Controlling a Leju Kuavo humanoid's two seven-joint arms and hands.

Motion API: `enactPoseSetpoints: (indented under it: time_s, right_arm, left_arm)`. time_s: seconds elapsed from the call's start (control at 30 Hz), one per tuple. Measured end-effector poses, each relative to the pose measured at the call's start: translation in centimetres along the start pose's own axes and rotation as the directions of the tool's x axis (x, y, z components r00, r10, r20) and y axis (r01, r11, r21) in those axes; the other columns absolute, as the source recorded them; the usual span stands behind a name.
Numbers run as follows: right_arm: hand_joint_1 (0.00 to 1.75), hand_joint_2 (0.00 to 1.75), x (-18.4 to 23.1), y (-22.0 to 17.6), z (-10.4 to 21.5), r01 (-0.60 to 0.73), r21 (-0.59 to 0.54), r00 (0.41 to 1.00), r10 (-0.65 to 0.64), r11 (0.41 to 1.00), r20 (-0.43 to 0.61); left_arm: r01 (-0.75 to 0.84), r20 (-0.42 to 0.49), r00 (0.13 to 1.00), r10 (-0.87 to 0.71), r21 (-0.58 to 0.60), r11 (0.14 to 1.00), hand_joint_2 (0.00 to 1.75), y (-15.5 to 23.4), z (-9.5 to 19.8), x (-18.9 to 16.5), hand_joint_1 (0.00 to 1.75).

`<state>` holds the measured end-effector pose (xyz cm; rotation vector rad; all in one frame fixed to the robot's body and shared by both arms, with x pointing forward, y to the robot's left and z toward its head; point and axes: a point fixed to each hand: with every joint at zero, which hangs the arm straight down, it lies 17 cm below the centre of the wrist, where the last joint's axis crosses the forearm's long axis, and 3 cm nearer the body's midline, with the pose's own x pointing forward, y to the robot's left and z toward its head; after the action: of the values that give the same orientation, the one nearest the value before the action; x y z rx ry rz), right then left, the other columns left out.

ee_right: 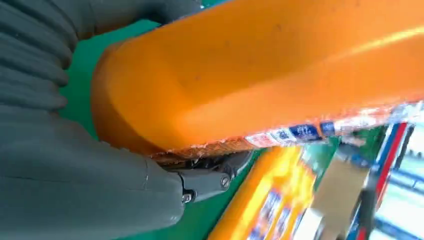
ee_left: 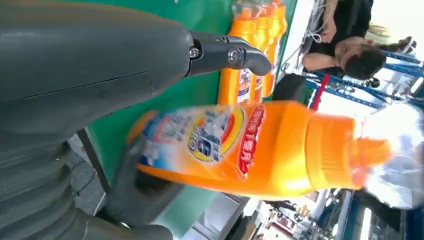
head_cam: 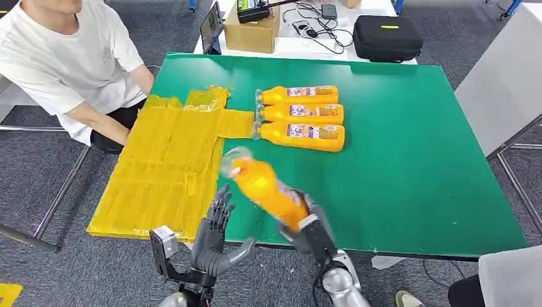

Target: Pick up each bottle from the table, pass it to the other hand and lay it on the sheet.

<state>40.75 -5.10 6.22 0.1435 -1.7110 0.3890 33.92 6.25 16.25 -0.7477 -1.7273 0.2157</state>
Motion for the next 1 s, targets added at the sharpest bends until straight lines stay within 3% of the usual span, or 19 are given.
enactPoseSetpoints:
  time_s: [0.2, 0.37, 0.67, 0.7, 0.73, 0.77, 0.83, 0.87, 1.0]
  right_arm:
    - [1.75, 1.75, 1.0, 4.9, 0.9, -0.066, 0.111, 0.997, 0.062, 0.992, 0.044]
    - [1.75, 1.75, 2.3, 9.8, 2.2, -0.138, 0.216, 0.988, 0.118, 0.967, 0.104]
    - [1.75, 1.75, 2.8, 12.3, 2.4, -0.218, 0.302, 0.971, 0.175, 0.928, 0.164]
    - [1.41, 1.75, 2.8, 12.3, 2.4, -0.221, 0.304, 0.97, 0.177, 0.927, 0.166]
    - [0.28, 1.75, 2.8, 12.3, 2.4, -0.225, 0.307, 0.969, 0.18, 0.925, 0.167]
    - [0.0, 1.75, 2.7, 12.4, 2.5, -0.227, 0.313, 0.969, 0.182, 0.922, 0.168]
    - [0.0, 1.75, 2.5, 13.0, 2.8, -0.22, 0.339, 0.971, 0.175, 0.915, 0.16]
    - [0.0, 0.0, 2.4, 13.4, 3.1, -0.21, 0.355, 0.974, 0.165, 0.911, 0.153]
    - [0.0, 0.0, 2.4, 13.9, 3.4, -0.181, 0.368, 0.981, 0.139, 0.912, 0.138]
  left_arm:
    - [0.044, -0.021, 0.999, -0.042, 0.095, 0.995, 1.75, 2.0, -0.4, -0.6, 0.0]
    - [-0.05, -0.015, 0.999, 0.051, 0.082, 0.995, 1.75, 1.7, -0.6, -0.3, 0.0]
    - [-0.105, -0.002, 0.994, 0.106, 0.059, 0.993, 1.75, 1.5, -0.4, 0.1, 0.0]
    - [-0.105, -0.002, 0.994, 0.106, 0.06, 0.993, 1.75, 1.5, -0.4, 0.1, 1.2]
    - [-0.106, -0.002, 0.994, 0.106, 0.06, 0.993, 1.75, 1.5, -0.4, 0.1, 1.75]
    - [-0.108, -0.001, 0.994, 0.108, 0.062, 0.992, 1.75, 1.6, -0.4, 0.1, 1.75]
    - [-0.131, 0.005, 0.991, 0.131, 0.065, 0.989, 1.75, 1.8, -0.4, 0.3, 1.75]
    - [-0.142, 0.011, 0.99, 0.142, 0.066, 0.988, 1.75, 2.0, -0.5, 0.5, 1.75]
    - [-0.192, 0.031, 0.981, 0.19, 0.068, 0.979, 1.75, 2.4, -0.7, 1.3, 1.75]
